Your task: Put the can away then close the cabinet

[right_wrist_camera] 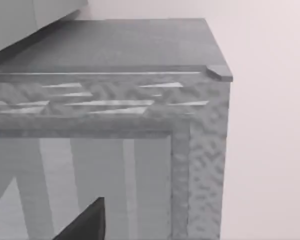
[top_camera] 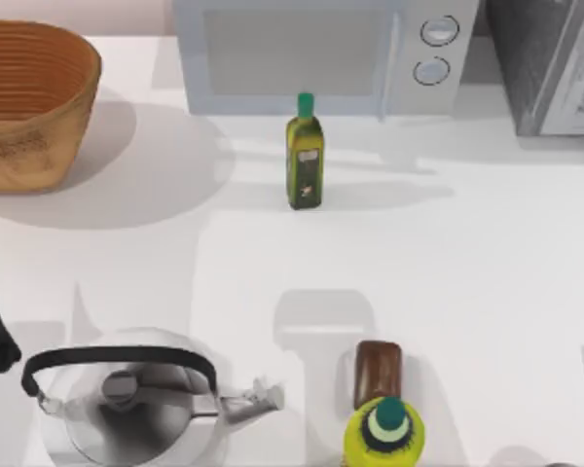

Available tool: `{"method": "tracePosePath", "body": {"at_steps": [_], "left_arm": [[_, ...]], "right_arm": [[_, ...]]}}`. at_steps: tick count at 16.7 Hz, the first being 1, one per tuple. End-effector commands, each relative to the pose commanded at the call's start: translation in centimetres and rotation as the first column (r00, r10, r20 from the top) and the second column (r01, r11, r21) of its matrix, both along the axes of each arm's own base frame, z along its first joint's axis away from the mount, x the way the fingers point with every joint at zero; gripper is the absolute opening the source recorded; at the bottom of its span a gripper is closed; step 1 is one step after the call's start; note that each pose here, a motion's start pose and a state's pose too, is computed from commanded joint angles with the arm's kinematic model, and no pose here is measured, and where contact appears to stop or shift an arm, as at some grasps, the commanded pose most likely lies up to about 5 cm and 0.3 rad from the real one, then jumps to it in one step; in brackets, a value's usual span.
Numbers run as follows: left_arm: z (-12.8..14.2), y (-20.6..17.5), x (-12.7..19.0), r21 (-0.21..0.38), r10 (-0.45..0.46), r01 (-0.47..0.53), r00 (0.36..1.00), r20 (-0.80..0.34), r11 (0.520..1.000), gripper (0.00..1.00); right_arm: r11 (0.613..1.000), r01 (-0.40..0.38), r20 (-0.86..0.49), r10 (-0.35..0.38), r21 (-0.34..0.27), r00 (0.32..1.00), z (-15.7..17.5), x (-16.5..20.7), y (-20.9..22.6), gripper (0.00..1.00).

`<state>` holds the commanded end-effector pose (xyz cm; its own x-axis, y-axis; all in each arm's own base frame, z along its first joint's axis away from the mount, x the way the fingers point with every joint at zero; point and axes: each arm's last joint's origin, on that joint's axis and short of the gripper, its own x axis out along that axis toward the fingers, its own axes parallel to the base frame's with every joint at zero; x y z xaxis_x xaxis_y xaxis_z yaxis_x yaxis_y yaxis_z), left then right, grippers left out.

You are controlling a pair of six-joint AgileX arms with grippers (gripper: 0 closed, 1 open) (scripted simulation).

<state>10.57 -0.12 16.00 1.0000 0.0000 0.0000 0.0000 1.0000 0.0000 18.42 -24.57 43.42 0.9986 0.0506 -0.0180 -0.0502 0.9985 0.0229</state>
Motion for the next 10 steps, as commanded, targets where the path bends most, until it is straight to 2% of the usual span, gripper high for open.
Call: {"method": "tracePosePath", "body": {"at_steps": [5, 10], "left_arm": [[0.0, 0.0, 0.0, 0.0, 0.0, 0.0, 1.0, 0.0, 1.0, 1.0], [0.0, 0.0, 0.0, 0.0, 0.0, 0.0, 1.0, 0.0, 1.0, 1.0]], "right_arm": [[0.999, 0.034, 0.007, -0.034, -0.012, 0.999, 6.4, -2.4, 3.7, 1.0], [0.999, 0.044, 0.012, -0.044, -0.019, 0.999, 7.5, -3.0, 4.6, 1.0]]}}
